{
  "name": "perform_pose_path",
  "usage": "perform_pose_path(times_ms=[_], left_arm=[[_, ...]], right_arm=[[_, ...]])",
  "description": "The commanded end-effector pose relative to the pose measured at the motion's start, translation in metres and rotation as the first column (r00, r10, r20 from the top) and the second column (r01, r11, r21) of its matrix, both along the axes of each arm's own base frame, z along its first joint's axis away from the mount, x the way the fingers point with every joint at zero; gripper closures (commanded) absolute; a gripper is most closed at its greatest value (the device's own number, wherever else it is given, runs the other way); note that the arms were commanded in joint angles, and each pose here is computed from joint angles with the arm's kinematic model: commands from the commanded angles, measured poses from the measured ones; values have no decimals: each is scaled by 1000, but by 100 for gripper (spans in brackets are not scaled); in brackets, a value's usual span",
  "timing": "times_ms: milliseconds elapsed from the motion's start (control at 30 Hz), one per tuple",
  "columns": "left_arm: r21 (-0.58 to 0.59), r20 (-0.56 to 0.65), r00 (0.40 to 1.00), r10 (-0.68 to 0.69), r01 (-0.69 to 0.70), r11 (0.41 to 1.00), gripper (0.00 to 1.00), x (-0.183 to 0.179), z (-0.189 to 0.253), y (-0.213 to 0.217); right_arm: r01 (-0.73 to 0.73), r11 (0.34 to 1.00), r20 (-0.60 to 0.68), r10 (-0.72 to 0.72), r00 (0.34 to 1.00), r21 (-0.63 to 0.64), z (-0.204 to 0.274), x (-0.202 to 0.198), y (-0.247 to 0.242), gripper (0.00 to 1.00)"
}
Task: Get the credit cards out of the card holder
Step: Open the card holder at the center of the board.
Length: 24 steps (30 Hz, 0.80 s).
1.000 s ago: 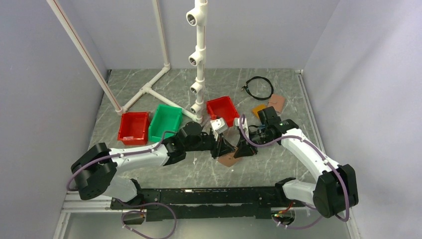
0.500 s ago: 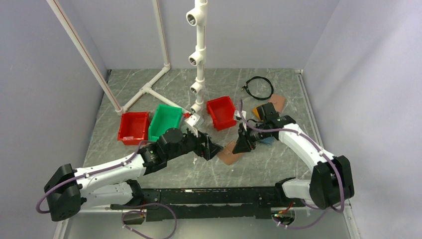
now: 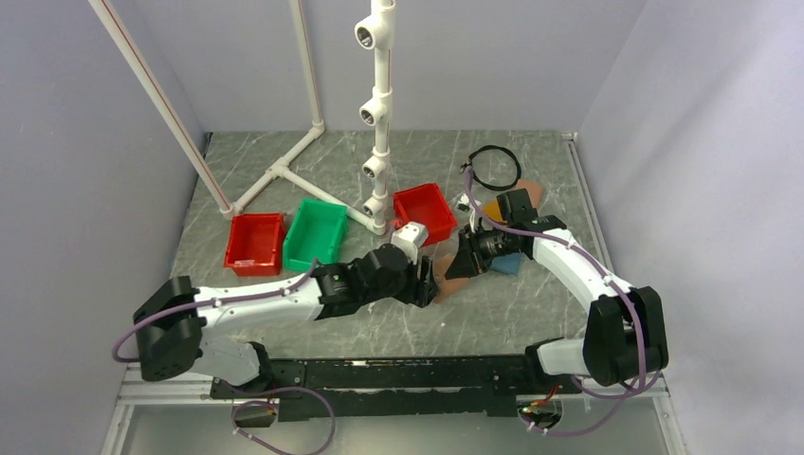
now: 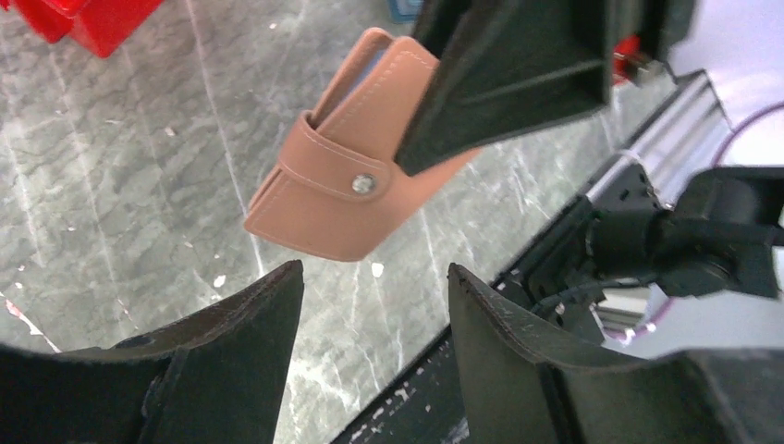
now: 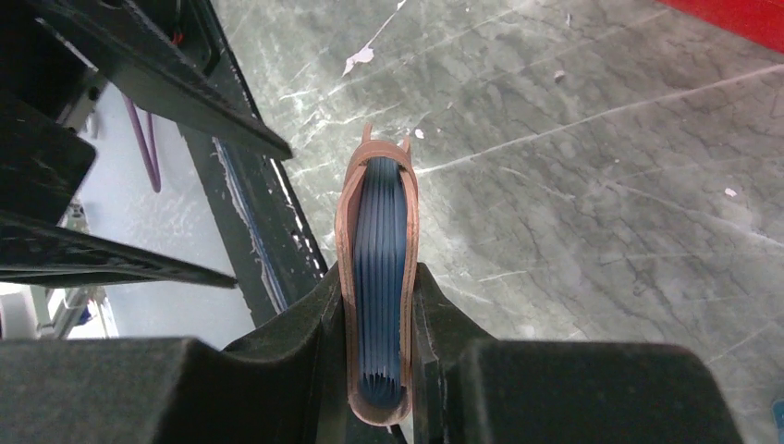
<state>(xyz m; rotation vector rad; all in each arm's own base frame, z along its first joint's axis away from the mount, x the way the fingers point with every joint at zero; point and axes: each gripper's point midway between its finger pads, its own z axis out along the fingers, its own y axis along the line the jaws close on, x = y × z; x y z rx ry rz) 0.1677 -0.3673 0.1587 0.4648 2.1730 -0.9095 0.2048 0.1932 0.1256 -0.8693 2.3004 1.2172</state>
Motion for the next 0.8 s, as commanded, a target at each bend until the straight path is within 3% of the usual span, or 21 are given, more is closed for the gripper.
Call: perform_pose_path(times_ms=[0,233,467,533,767], left_arm=[[34,13,993,116,-116,993,36,21,4,-7],[123,38,983,178,-181,976,37,36,0,-18],[136,33,985,168,-171,976,42,35,-3,-28],[161,38,983,180,-184,970,46,36,-5,-26],[279,56,980,193,-201,939,48,37,-21,-22]], right_arm=[[13,998,36,-15,999,60,22,10,6,100],[14,998,41,-16,999,60,22,11,6,100],[16,998,43,-18,999,56,23,11,6,100],[15,998,43,-18,999,56,23,11,6,100],[12,998,39,-14,999,59,23,10,6,100]])
